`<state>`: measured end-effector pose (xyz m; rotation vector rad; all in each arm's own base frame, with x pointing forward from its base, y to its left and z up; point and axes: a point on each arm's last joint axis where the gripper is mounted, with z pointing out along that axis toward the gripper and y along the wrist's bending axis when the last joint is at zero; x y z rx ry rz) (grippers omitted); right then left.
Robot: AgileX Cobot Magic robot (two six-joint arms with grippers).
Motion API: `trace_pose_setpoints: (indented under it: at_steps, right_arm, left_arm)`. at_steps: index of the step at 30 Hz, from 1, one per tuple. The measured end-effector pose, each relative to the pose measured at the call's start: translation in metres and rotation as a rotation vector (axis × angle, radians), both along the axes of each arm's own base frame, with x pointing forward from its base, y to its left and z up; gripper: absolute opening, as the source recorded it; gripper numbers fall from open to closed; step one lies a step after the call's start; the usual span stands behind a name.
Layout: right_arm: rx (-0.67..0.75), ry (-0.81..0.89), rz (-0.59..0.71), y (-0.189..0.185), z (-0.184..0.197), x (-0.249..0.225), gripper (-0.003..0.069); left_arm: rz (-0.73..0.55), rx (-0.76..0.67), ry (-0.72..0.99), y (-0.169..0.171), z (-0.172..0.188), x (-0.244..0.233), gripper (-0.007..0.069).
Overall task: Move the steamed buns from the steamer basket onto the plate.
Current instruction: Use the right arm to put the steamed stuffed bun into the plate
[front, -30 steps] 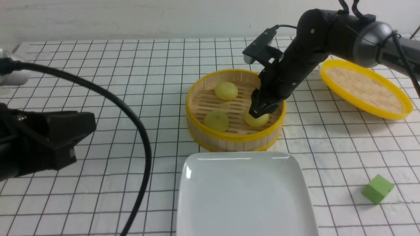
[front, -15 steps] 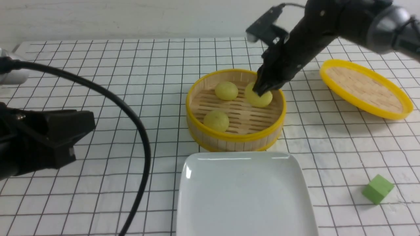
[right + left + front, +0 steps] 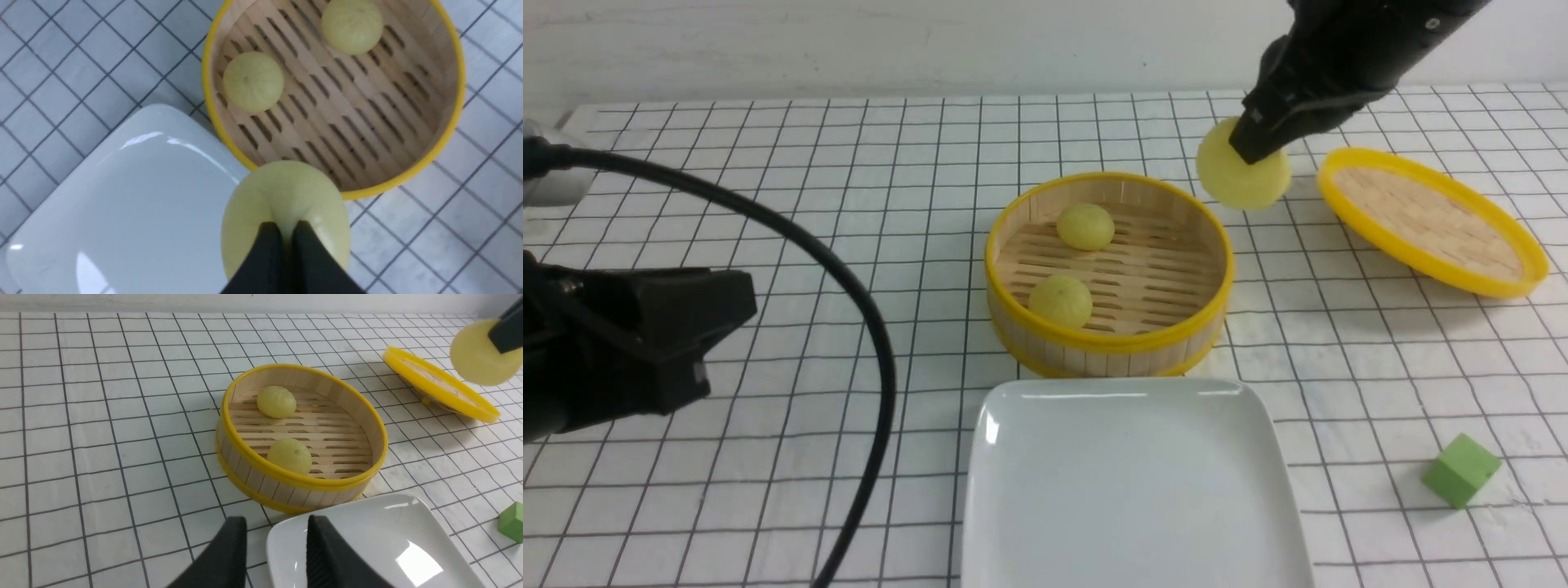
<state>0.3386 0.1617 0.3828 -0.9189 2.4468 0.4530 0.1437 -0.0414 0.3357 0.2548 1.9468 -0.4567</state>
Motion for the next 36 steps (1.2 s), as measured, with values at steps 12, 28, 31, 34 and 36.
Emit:
trace_pose_setpoints:
  at_steps: [12, 28, 31, 34, 36]
  right_arm:
    - [-0.164, 0.288, 0.105, 0.029, -0.127, -0.046, 0.0017]
    - [-0.216, 0.121, 0.091, 0.029, -0.179, -0.026, 0.0022]
    - [-0.227, 0.129, 0.086, 0.029, -0.185, -0.025, 0.0034]
    - [-0.233, 0.126, 0.085, 0.029, -0.185, -0.024, 0.0067]
    - [-0.236, 0.121, 0.087, 0.028, -0.185, -0.024, 0.0154]
  left_arm:
    - [-0.032, 0.002, 0.029, -0.002, -0.002, -0.002, 0.0242]
    - [-0.034, 0.002, 0.032, -0.002, -0.002, -0.002, 0.0241]
    - [-0.034, 0.002, 0.032, -0.002, -0.002, -0.002, 0.0241]
    - [-0.035, 0.002, 0.032, -0.003, -0.002, -0.002, 0.0241]
    - [-0.035, 0.002, 0.033, -0.003, -0.002, -0.003, 0.0241]
